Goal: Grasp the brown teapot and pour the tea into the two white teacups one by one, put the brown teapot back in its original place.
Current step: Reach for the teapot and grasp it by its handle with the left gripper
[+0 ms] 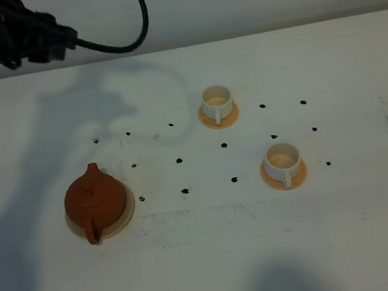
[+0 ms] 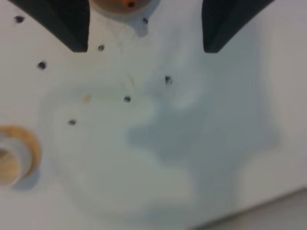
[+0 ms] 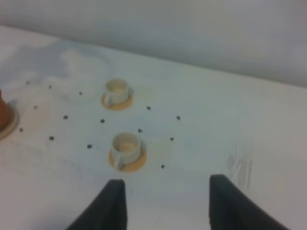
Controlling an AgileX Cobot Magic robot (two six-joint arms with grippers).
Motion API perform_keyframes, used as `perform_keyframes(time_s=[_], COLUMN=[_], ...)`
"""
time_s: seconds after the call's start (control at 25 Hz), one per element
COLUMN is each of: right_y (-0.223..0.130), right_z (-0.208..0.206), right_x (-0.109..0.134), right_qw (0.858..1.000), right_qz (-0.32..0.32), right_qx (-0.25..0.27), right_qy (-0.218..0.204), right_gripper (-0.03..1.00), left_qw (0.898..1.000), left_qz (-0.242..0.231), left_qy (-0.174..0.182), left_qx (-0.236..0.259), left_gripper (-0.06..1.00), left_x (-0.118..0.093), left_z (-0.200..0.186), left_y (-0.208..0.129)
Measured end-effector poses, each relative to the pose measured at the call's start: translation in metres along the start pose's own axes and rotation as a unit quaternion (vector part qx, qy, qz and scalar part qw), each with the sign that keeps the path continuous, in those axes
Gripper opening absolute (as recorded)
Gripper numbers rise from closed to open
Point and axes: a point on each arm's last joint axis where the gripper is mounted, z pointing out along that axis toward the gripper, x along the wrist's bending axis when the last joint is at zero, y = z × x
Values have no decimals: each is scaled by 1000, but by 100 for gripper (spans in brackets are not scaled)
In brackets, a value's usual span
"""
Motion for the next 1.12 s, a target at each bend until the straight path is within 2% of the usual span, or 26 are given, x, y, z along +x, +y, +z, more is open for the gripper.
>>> perform_keyframes(time_s=[0.2,0.48,0.72,0.96,1.12], right_y=[-18,-44,-69,-78,-85], right_z=[2,1,1,13,25], right_x=[3,9,11,10,6], right_qw=[1000,1000,1000,1000,1000], right_qz=[4,9,6,9,4], right_qx=[1,-12,-24,-7,6], right_qy=[5,19,14,13,-3], right_gripper=[41,41,41,41,41], left_qw=[999,998,997,996,996], left_qz=[-6,-36,-57,-75,-81], left_qy=[26,58,55,48,43], left_qx=[-42,-10,3,-1,13], left_gripper=[50,50,50,50,50], left_x=[-1,-1,-7,-12,-15], left_z=[-22,-12,-7,2,13], left_y=[-23,-75,-111,-140,-159])
